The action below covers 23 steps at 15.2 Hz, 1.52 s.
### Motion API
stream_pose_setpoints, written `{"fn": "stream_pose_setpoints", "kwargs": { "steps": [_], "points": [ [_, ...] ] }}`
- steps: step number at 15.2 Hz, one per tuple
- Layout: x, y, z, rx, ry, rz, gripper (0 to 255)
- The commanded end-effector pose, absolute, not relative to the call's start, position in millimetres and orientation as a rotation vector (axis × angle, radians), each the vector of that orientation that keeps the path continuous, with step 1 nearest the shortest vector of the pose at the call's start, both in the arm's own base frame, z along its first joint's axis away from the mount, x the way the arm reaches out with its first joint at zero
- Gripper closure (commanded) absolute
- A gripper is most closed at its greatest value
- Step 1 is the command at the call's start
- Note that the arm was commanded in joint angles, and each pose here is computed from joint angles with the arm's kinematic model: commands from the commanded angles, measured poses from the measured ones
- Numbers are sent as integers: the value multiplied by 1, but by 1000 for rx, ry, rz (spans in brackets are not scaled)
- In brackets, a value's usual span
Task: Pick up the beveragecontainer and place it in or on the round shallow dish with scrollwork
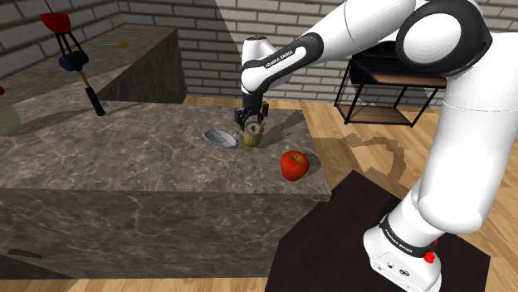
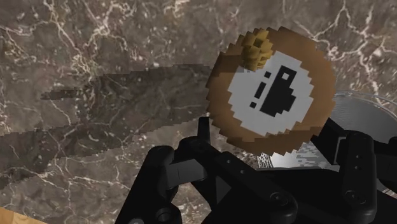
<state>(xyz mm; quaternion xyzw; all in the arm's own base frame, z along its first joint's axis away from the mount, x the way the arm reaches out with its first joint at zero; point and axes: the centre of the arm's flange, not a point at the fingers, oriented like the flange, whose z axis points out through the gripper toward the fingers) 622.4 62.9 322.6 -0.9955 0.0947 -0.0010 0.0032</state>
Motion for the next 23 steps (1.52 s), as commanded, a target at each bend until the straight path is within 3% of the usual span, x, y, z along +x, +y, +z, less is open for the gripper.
{"fn": "stream_pose_setpoints", "kwargs": {
  "steps": [1, 16, 23],
  "points": [
    [622, 63, 333, -3121, 297, -3, 255],
    [622, 63, 411, -3121, 297, -3, 255],
    [697, 117, 417, -3121, 297, -3, 255]
  ]
}}
